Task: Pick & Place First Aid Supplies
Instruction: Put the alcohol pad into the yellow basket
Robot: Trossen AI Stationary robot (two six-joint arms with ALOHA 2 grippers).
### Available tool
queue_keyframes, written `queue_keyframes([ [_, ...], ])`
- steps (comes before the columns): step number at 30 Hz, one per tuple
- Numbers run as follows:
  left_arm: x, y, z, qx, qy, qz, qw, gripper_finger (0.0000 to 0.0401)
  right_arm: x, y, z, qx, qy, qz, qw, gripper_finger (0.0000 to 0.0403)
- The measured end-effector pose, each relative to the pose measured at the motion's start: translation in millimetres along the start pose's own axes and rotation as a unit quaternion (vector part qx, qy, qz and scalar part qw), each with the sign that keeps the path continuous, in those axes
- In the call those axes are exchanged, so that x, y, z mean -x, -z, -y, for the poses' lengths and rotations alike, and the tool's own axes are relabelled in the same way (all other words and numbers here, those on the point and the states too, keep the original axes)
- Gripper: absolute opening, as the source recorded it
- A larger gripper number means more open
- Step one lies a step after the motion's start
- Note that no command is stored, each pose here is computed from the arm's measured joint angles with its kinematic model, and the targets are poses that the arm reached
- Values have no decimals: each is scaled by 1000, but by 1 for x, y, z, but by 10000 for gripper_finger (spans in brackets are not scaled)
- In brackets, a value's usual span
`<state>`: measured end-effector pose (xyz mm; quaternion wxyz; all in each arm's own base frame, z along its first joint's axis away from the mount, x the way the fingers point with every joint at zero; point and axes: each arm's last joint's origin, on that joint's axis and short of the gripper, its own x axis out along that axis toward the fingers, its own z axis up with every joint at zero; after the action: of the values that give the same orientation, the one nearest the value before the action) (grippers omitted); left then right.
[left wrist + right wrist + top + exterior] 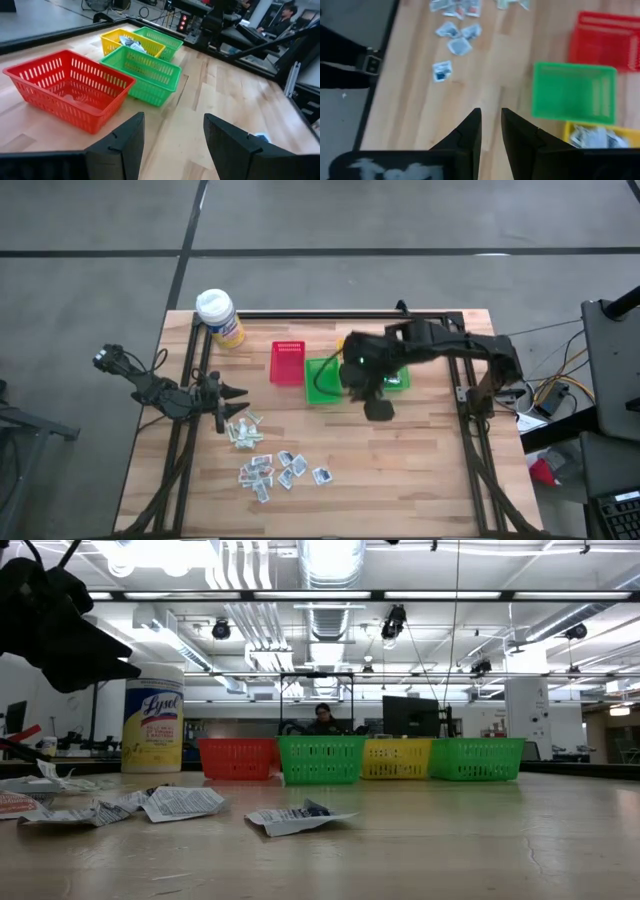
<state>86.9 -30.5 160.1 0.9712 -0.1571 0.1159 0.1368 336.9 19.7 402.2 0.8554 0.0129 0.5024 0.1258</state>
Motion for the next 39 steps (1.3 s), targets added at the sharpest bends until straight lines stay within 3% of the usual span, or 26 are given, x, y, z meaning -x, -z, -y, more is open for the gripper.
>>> queue_keyframes([
  [5,0,0,1,25,17,-9,1000,197,-11,-4,-31,32,-23,9,999,63],
  [15,1,1,8,22,108,-49,993,197,-45,-1,-83,56,-66,21,996,59],
  [21,1,-3,12,-13,152,-36,988,197,-71,-4,-106,85,-88,58,991,63],
  [29,3,-3,15,-23,210,-60,975,197,-118,-14,-121,71,-97,36,992,54],
  [39,3,-3,15,-32,211,-57,975,197,-161,-35,-125,24,-90,-24,995,54],
])
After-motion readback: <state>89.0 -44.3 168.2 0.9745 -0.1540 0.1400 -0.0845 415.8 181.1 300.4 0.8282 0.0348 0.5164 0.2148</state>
